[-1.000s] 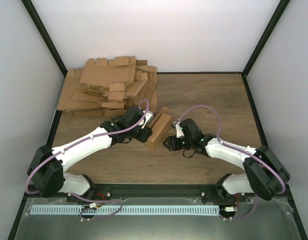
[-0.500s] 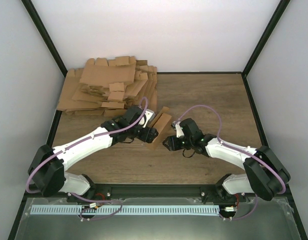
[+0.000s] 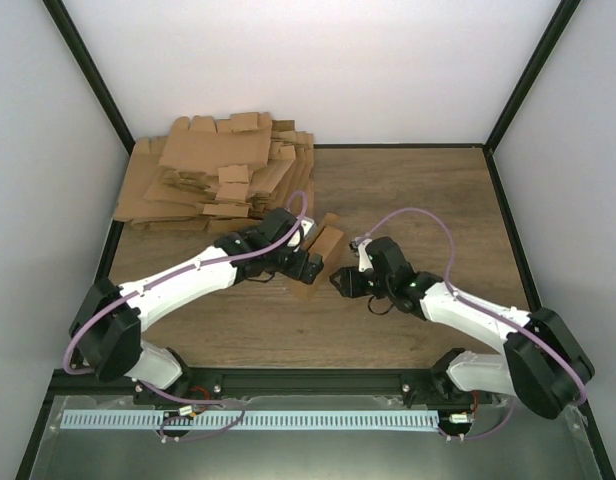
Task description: Fold the paper box
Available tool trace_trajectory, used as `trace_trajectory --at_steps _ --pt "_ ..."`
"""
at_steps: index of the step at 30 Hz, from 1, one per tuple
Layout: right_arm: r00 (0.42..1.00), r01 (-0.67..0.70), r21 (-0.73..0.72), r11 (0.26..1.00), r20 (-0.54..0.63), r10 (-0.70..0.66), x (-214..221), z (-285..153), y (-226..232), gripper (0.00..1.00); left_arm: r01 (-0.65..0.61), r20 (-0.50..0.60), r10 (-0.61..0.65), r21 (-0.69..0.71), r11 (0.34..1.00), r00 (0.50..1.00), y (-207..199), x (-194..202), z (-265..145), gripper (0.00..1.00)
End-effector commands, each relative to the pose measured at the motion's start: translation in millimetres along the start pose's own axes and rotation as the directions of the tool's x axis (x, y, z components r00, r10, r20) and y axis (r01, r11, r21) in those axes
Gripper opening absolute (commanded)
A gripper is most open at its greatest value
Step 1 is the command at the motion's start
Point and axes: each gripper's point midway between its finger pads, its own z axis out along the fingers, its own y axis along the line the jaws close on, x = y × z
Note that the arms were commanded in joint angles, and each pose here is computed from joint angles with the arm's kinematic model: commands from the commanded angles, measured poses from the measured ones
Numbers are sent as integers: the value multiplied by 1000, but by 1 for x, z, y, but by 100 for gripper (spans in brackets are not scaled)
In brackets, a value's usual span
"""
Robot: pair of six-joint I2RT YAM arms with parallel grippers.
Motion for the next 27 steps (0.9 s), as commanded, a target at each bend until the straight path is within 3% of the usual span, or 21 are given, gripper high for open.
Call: trace_trajectory --at_steps 1,4,11,15,19,24,27 --pt "995 -14 83 996 98 6 -16 -16 -9 51 -29 -26 26 -126 992 999 13 -6 6 100" --pt "993 -25 119 993 118 11 -21 -22 -16 51 -52 -74 40 -174 983 996 19 -1 17 100" --pt "986 -105 148 983 147 83 -40 -37 -41 51 -74 -126 56 -139 988 990 13 1 36 97" --pt "979 -112 149 983 185 84 -54 -47 -44 51 -87 -151 64 -153 984 986 15 1 42 84" --pt "978 -111 162 980 192 79 -61 -51 -48 51 -119 -180 93 -142 983 979 13 2 42 59" --pt "981 -80 169 982 186 48 -66 -59 -44 50 -171 -240 130 -158 973 962 19 10 38 51" --pt "982 -25 168 985 187 -7 -67 -64 -40 51 -215 -259 185 -91 972 948 10 15 31 50"
